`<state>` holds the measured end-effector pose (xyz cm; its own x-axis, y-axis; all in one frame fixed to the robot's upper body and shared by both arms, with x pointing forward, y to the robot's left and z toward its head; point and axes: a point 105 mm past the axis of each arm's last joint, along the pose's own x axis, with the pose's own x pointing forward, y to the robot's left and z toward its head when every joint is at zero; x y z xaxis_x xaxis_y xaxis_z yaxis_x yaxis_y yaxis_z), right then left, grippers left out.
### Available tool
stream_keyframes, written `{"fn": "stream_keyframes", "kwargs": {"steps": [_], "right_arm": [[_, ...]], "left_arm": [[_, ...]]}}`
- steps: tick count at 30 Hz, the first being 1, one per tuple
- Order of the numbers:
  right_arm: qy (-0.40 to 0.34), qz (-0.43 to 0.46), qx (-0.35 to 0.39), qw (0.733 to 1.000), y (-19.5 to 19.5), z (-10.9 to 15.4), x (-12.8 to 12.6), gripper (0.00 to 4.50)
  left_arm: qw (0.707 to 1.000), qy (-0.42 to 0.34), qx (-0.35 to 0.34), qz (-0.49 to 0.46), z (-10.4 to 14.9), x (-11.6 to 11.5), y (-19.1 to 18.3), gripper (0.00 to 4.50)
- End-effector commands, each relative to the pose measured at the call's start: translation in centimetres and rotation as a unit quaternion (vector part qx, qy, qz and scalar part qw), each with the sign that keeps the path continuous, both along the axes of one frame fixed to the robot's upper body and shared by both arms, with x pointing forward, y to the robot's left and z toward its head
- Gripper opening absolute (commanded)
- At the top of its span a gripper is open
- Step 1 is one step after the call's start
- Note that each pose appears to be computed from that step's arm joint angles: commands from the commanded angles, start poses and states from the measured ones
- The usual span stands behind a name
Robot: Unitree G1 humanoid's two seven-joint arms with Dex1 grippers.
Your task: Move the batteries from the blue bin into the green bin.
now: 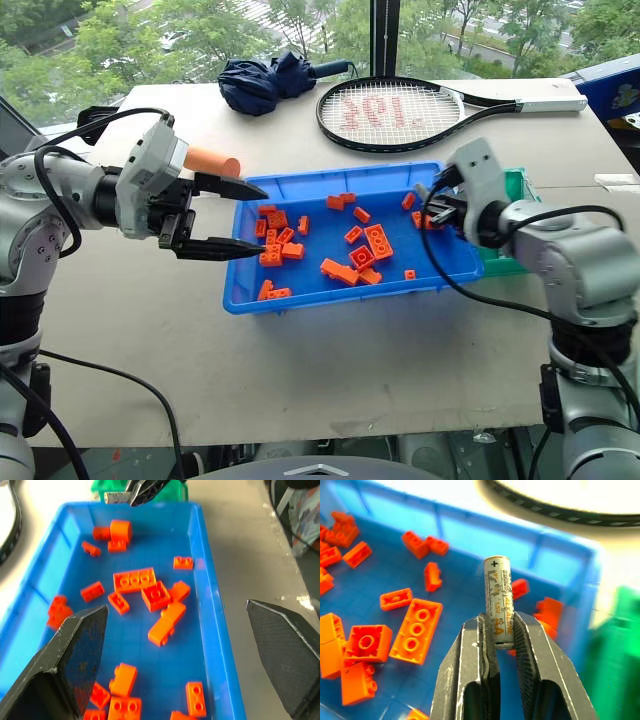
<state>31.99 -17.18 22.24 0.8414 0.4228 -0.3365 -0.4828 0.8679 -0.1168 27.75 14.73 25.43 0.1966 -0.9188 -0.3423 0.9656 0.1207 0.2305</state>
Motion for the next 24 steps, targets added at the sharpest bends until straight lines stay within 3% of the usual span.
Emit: {"fn": "stream_keyframes", "kwargs": {"steps": [1,7,13,16,20,24], "right_arm": [[-0.033,-0.076,-0.01,0.996,-4.8,2.4,-0.8,0.04],[-0.011,-0.121,-0.015,0.993,-8.7,-0.2,-0.5,0.04],[-0.013,-0.105,-0.012,0.994,-9.2,-1.2,-0.5,2.65],[-0.018,-0.095,-0.012,0.995,-9.4,-1.2,-0.8,4.2],[-0.034,-0.053,-0.011,0.998,-9.6,-2.0,-2.3,4.36],[-0.055,0.036,0.031,0.997,-9.1,-4.3,-6.0,4.36]], "left_arm": [[0.998,-0.035,-0.045,-0.017,2.6,-0.4,-1.0,4.5],[0.996,-0.048,-0.058,-0.039,3.2,-0.3,-2.2,4.5],[0.997,-0.052,-0.057,-0.03,3.0,-0.1,-1.8,4.5],[0.997,-0.046,-0.064,-0.016,2.5,-0.3,-1.2,4.5],[0.996,-0.029,-0.072,0.041,0.2,-1.3,1.1,4.5],[0.983,-0.014,-0.078,0.164,-3.2,-1.6,5.3,4.5]]}}
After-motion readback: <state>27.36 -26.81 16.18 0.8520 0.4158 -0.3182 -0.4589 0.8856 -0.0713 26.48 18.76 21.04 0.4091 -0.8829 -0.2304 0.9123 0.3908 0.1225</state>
